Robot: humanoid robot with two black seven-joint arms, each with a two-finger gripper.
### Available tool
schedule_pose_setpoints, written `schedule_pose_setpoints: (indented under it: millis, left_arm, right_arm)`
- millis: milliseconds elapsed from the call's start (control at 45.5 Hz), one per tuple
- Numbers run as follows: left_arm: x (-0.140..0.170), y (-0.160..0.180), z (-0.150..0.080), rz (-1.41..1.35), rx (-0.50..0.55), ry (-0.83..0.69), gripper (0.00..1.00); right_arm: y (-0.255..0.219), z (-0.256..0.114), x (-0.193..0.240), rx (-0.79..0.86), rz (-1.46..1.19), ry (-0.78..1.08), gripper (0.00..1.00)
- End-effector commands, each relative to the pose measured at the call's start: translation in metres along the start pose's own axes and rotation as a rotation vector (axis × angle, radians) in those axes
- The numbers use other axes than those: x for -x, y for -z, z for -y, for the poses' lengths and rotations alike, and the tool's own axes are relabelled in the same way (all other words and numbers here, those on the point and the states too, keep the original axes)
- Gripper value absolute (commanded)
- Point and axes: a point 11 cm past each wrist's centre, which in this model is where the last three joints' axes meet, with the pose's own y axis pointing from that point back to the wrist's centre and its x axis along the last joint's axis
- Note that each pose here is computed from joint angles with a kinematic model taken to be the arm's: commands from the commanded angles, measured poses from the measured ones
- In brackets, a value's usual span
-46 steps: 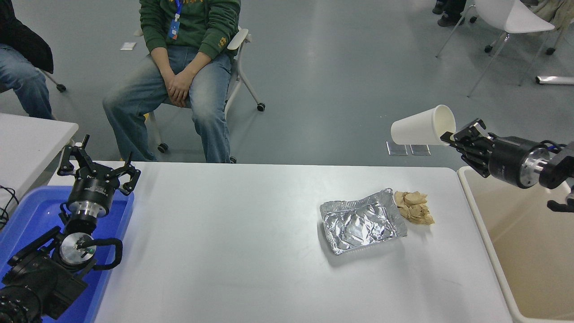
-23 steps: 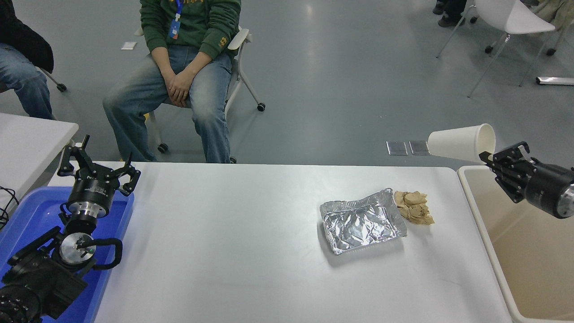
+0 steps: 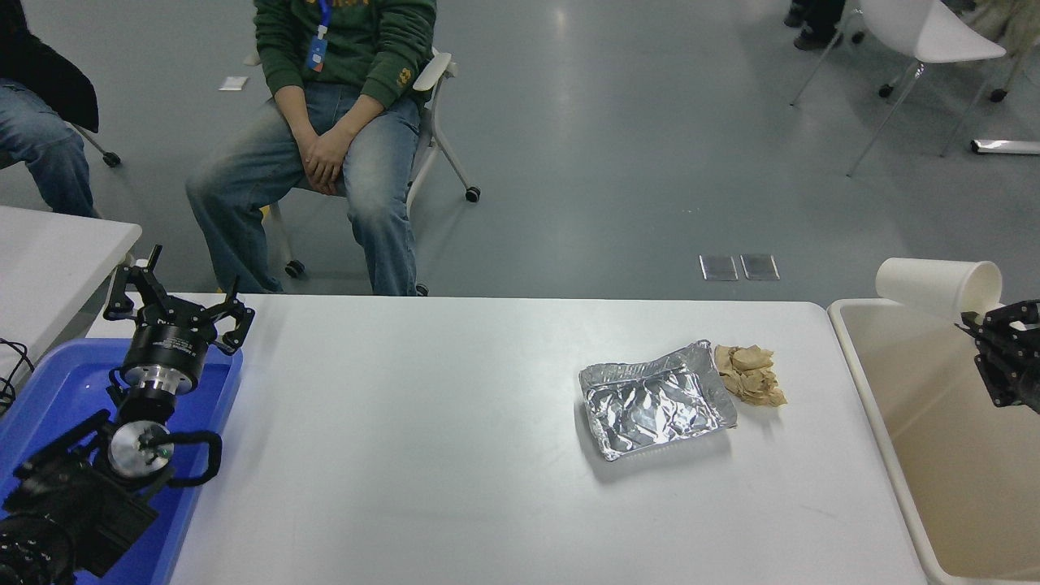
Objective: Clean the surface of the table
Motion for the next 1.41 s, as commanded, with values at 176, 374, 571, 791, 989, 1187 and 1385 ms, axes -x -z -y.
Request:
schedule_pose_setpoints:
  millis: [176, 374, 571, 791, 989, 1187, 1385]
  left_arm:
    - [0.000, 0.000, 0.000, 0.000, 0.000, 0.000, 1.00]
    - [0.000, 0.000, 0.000, 0.000, 0.000, 0.000, 1.00]
    - [0.000, 0.000, 0.000, -0.001, 0.000, 0.001, 1.00]
    - [0.000, 0.000, 0.000, 0.000, 0.000, 0.000, 1.00]
    - [0.000, 0.000, 0.000, 0.000, 0.000, 0.000, 1.00]
    - [0.000, 0.000, 0.000, 0.000, 0.000, 0.000, 1.00]
    - [0.000, 0.000, 0.000, 0.000, 0.000, 0.000, 1.00]
  right_arm:
    - [-0.082, 0.004, -0.041, 0.141, -0.006, -0.244, 0.00]
    - [-0.125, -0.002, -0.042, 0.262, -0.108, -0.321, 0.00]
    - [-0.153, -0.007, -0.025, 0.333, -0.156, -0.393, 0.00]
    - [-0.144, 0.002, -0.017, 0.322, -0.186, -0.495, 0.00]
    - [-0.136, 0.011, -0.003, 0.303, -0.174, -0.482, 0.00]
    - [-0.133, 0.013, -0.003, 0.297, -0.177, -0.481, 0.00]
    - [-0.132, 0.013, -0.004, 0.296, -0.176, -0.478, 0.00]
